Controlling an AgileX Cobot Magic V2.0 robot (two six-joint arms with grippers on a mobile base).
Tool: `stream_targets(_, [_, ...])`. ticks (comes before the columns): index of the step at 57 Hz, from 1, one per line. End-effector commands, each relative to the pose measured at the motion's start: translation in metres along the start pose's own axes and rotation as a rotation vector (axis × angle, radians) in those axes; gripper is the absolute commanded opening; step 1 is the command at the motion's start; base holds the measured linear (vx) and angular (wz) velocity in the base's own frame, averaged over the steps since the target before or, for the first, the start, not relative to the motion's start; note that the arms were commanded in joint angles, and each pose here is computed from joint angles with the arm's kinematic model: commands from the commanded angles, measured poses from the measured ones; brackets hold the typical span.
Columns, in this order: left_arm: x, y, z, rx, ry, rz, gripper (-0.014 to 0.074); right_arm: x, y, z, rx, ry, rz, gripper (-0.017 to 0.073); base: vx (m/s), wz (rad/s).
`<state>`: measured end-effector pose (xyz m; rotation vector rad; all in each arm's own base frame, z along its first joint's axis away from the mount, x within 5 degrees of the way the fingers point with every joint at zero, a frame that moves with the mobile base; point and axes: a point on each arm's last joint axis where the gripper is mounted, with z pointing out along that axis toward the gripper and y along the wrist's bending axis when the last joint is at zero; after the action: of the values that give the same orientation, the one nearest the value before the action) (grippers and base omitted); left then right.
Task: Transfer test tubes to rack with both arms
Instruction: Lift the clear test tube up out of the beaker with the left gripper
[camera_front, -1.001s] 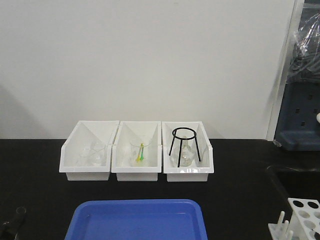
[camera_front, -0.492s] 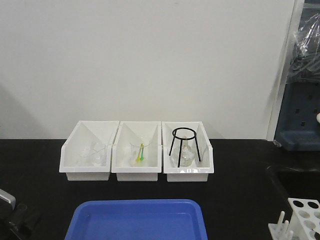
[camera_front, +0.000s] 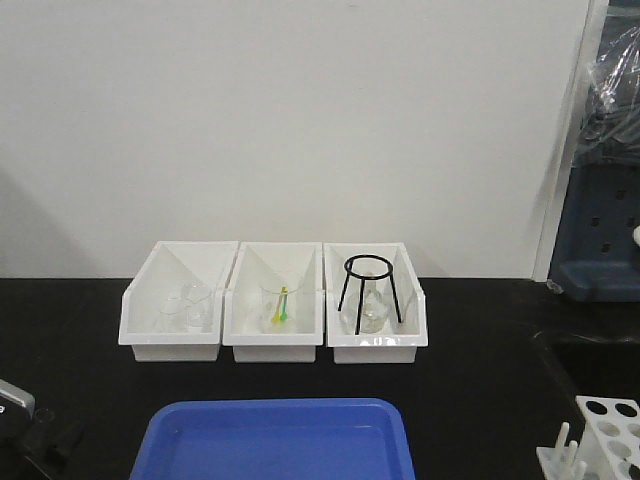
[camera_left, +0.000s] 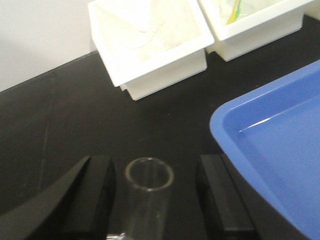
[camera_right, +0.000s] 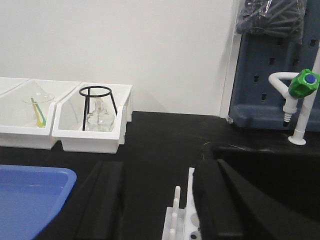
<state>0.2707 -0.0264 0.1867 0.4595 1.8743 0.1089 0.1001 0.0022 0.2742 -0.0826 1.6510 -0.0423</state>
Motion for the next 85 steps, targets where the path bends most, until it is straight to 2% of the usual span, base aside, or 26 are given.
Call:
stream_targets(1, [-0.022,0.007,-0.001,-0.052,-0.123,0.004,0.0485,-0.02,-0.001,0.0,0.008,-0.114,-0.01,0.0393,0.0,0.0])
stream_targets(20, [-0.02,0.007,-0.001,-0.046,-0.099,0.007,0.0368,-0.02,-0.001,0.0,0.008,-0.114,-0.01,0.0393,0.0,0.0])
stream_targets(38, [-0.025,0.008,-0.005,-0.054,-0.121,0.007,0.0152,-0.02,-0.001,0.0,0.008,-0.113,-0.01,0.0393,0.0,0.0])
stream_targets(46, [-0.039,0.013,-0.019,-0.074,-0.174,0.003,0.0098,-0.02,-0.001,0.0,0.008,-0.113,-0.01,0.0393,0.0,0.0])
stream_targets(52, [-0.052,0.016,-0.035,-0.086,-0.216,-0.052,0.0086,-0.02,-0.001,0.0,0.008,-0.112,-0.005,0.0393,0.0,0.0])
stream_targets(53, [-0.063,0.019,-0.049,-0.098,-0.266,-0.085,0.0086,-0.02,-0.001,0.0,0.008,-0.112,-0.005,0.0393,0.0,0.0])
stream_targets(57, [-0.073,0.022,-0.059,-0.108,-0.313,-0.108,0.0086,-0.019,-0.001,0.0,0.008,-0.112,-0.006,0.0393,0.0,0.0])
stream_targets(60, [-0.082,0.025,-0.066,-0.111,-0.35,-0.147,0.0086,-0.019,-0.001,0.0,0.008,-0.112,-0.007,0.0393,0.0,0.0])
stream_targets(68, [-0.112,0.033,-0.082,-0.089,-0.447,-0.298,0.0088,-0.019,-0.001,0.001,0.007,-0.106,-0.004,0.0393,0.0,0.0])
stream_targets(74, [-0.135,0.032,-0.084,-0.023,-0.517,-0.359,0.009,-0.016,-0.001,0.002,0.006,-0.074,0.002,0.0393,0.0,0.0])
stream_targets(77, [-0.145,0.028,-0.083,0.024,-0.538,-0.366,0.009,-0.012,-0.001,0.003,0.005,-0.027,-0.028,0.0393,0.0,0.0])
stream_targets(85, [-0.166,0.006,-0.076,0.182,-0.572,-0.371,0.0092,-0.004,-0.001,0.012,-0.003,0.071,-0.044,0.0393,0.0,0.0])
